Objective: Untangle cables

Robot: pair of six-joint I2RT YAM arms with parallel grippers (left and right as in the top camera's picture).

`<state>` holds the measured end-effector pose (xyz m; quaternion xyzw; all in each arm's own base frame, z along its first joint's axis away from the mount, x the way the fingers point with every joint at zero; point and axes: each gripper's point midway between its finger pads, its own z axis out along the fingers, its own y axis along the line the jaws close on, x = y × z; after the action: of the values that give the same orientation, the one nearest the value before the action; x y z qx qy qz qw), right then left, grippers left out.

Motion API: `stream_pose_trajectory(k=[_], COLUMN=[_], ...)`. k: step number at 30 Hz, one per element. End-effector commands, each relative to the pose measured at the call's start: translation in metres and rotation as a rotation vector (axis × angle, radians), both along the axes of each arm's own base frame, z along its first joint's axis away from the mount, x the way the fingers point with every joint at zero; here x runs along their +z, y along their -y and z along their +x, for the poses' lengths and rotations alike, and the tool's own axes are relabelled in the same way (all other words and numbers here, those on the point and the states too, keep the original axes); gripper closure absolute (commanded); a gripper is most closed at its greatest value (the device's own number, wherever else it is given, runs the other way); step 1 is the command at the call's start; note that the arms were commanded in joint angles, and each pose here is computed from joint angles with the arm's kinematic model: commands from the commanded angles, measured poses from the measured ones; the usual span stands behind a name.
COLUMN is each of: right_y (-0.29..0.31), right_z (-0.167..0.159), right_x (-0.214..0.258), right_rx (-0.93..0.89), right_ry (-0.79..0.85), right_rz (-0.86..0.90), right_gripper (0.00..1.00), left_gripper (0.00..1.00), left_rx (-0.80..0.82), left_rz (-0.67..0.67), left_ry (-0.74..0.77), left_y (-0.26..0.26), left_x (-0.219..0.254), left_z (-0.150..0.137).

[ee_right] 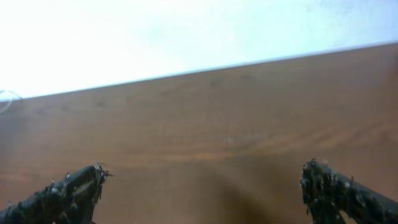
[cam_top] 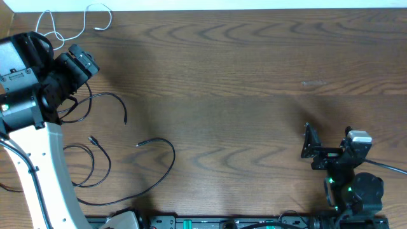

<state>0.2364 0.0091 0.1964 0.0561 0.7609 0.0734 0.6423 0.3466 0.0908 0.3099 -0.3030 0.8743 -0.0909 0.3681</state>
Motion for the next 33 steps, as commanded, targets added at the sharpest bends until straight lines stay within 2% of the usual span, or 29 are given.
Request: stream_pose_trajectory(k=[1,6,14,28,33], right_y=[0.0,-0.002,-0.017,-0.006,-0.005], right_z=[0.003,0.008,0.006,0.01,0.01], right_x=[-0.005,-0.009,-0.012,-0.017,-0.036], right_rx=[0.007,0.019,0.103,0.036,0.042], right_ry=[0.049,0.115,0.178,0.193,0.114], right_rz=[-0.032,-0.041,-0.175,-0.179,-0.182], right_gripper=[0.01,0.01,0.01,0.01,0.01], left_gripper=[0.04,0.04,0.04,0.04,0.04], left_rx=[-0.012,-0.012,-0.012,-0.012,-0.012], left_rz=[0.013,0.013,0.013,0.013,0.013], left_ry=[-0.004,-0.004,-0.004,-0.004,-0.004], left_y=[-0.001,-0.001,-0.001,-0.001,-0.001], left_x=[-0.001,-0.001,-0.001,-0.001,-0.001], left_z=[0.0,0.0,0.0,0.0,0.0])
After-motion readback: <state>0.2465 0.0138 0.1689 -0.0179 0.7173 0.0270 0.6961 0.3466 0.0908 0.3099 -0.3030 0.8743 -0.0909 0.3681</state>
